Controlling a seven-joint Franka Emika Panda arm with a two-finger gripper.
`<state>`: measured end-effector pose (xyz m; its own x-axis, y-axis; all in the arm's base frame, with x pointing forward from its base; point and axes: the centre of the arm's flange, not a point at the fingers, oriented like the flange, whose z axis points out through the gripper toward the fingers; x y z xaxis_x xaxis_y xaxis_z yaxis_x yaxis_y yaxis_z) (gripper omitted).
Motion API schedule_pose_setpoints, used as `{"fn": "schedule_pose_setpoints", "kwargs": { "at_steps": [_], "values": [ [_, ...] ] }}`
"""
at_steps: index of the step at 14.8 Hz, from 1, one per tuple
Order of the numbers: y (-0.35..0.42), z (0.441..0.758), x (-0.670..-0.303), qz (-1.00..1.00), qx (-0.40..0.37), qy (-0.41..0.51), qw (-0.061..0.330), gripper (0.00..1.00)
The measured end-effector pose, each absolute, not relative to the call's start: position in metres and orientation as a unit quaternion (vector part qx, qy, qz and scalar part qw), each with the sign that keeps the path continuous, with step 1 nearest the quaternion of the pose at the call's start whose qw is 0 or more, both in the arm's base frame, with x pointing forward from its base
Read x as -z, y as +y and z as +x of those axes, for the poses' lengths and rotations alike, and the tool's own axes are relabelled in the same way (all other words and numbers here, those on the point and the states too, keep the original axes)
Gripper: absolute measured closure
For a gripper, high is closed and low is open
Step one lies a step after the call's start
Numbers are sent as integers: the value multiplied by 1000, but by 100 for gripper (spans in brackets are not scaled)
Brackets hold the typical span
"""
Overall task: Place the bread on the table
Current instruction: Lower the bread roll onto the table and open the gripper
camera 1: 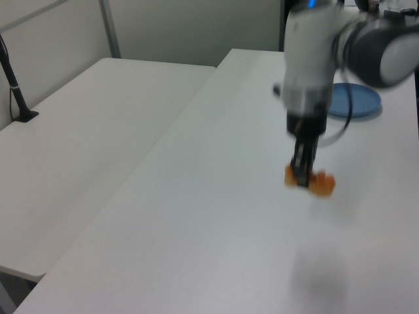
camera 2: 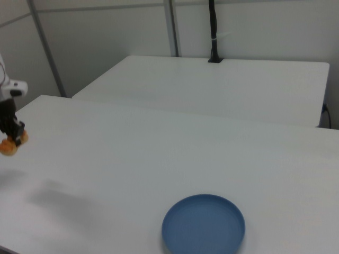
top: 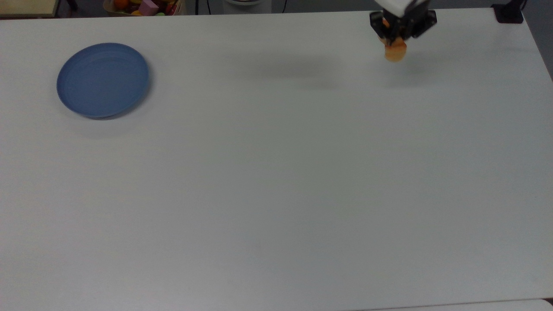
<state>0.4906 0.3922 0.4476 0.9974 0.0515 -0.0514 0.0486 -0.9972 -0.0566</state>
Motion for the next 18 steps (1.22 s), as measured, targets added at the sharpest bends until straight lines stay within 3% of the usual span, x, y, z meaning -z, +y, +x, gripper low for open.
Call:
{"fn": "schedule_pose_setpoints", "kwargs": {
  "at_steps": [3, 6, 14, 15, 16, 18],
  "values": [
    [428, 484, -381, -999, -30, -21, 1, 87],
    [443, 477, -337, -999, -40, -13, -22, 86],
    [462, 460, -304, -997, -55, 39, -40, 77],
    [463, 459, -304, -997, -53, 42, -42, 69],
    [464, 457, -302, -997, -53, 42, -44, 52],
    [465, 456, -299, -997, -54, 41, -45, 34]
  ]
}}
